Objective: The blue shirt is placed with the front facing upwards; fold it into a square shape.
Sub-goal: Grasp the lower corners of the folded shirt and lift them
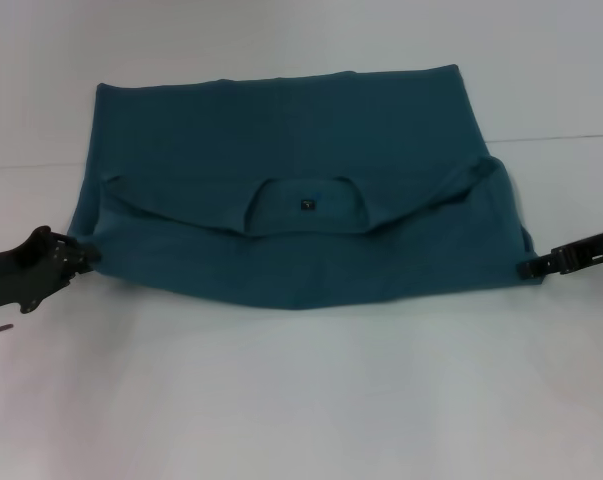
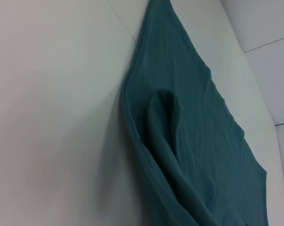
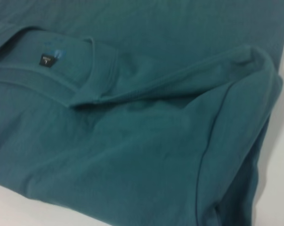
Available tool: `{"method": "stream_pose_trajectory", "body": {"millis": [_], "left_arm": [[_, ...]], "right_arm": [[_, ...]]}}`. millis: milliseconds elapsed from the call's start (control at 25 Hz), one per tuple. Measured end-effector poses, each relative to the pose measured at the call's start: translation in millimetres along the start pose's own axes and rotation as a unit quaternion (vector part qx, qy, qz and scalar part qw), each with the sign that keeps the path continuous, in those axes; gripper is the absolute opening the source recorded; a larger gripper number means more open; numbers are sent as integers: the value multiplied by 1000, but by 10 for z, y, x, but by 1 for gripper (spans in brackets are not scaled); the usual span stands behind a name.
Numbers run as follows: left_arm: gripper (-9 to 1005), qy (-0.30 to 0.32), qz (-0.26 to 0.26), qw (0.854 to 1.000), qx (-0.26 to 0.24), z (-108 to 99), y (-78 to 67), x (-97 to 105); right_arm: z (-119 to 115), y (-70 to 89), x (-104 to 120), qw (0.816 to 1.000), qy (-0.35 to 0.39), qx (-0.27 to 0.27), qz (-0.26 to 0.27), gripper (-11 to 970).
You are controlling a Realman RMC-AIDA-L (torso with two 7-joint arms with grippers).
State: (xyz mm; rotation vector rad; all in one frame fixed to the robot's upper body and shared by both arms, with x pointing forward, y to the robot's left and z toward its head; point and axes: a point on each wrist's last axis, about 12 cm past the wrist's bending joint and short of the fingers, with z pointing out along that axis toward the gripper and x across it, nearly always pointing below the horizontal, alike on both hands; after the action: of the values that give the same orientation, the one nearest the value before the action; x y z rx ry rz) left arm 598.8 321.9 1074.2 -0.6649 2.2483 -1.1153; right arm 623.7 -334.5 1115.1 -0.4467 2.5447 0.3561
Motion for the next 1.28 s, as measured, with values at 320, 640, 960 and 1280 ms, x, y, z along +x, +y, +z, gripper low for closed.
{"method": "stream_pose_trajectory", "body": {"millis": [320,640,960,1280], "left_arm": [[109,-2,-3,1000,1,-2,2,0],[109,-3,-3,1000,1,-2,3,-1],[110,-3,-4,1000,3,-3,1,-3],[110,-6,-6,1000,7,-3,-8,-10]], "right_arm": [[77,21,11,1000,0,2,-2,665],[110,29,6,1000,0,6,-5,617],[141,24,-3,1000,-2,18,-13,489],[203,60,16,1000,-1,19,-18,478]]}}
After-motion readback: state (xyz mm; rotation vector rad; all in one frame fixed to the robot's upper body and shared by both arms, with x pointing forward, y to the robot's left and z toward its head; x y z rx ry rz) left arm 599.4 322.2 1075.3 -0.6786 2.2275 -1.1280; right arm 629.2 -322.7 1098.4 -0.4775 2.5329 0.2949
